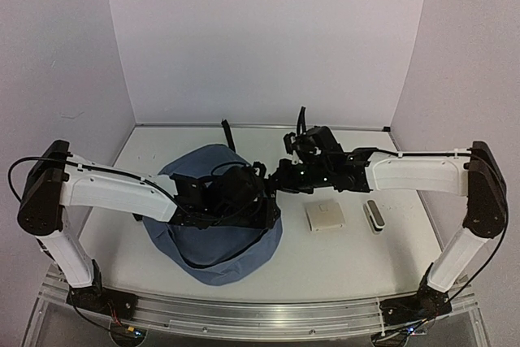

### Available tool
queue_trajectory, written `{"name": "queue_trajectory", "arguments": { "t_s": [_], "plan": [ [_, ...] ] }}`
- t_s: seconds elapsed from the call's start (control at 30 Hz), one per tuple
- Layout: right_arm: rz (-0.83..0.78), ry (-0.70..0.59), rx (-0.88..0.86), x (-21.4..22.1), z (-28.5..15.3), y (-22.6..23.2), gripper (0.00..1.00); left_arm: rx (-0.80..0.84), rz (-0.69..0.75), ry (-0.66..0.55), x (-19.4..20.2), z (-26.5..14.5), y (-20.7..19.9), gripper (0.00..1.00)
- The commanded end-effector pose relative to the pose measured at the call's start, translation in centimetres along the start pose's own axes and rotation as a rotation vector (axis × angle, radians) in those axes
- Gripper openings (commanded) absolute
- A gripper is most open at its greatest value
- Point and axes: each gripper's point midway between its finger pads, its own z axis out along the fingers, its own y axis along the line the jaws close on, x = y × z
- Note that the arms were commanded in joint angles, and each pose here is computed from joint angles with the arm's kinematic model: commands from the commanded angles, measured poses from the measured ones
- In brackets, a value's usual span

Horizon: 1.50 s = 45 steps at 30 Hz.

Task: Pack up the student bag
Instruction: Zip the student bag at the center of the board.

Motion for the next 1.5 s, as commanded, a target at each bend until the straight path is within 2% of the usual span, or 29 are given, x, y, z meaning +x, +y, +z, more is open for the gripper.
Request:
{"name": "queue_trajectory", "arguments": {
  "t_s": [0.0,0.1,0.23,0.37,0.53,1.03,1.2,1.47],
  "plan": [
    [0.008,-0.102,-0.056,-2.6,-1.8,1.9,0.00,0.016,-0.007,-0.042,-1.6,0.5,-1.5,0.40],
    [0.008,-0.112,-0.051,-2.8,-1.9,1.9,0.00,-0.005,-0.011,-0.046,-1.5,0.7,-1.0,0.19],
    [0.011,-0.126,-0.033,-3.0,-1.9,1.6,0.00,-0.020,-0.016,-0.045,-1.2,0.7,-0.5,0.01],
    [0.029,-0.147,0.004,-3.2,-1.7,0.8,0.00,-0.002,0.021,-0.034,-0.5,0.4,-0.7,0.00],
    [0.046,-0.182,0.057,-4.0,-1.4,-0.1,0.00,0.067,0.148,-0.022,1.0,-0.9,-1.7,0.00],
    [0.016,-0.172,0.067,-5.4,1.9,0.6,0.00,0.253,0.357,0.127,5.5,-4.0,-2.5,0.00],
    [0.004,-0.173,0.068,-5.8,3.0,0.9,0.00,0.316,0.382,0.186,6.7,-4.5,-3.1,0.00],
    [-0.001,-0.168,0.065,-6.4,4.6,0.9,0.00,0.374,0.393,0.211,7.3,-5.1,-3.9,0.00]
  ]
}}
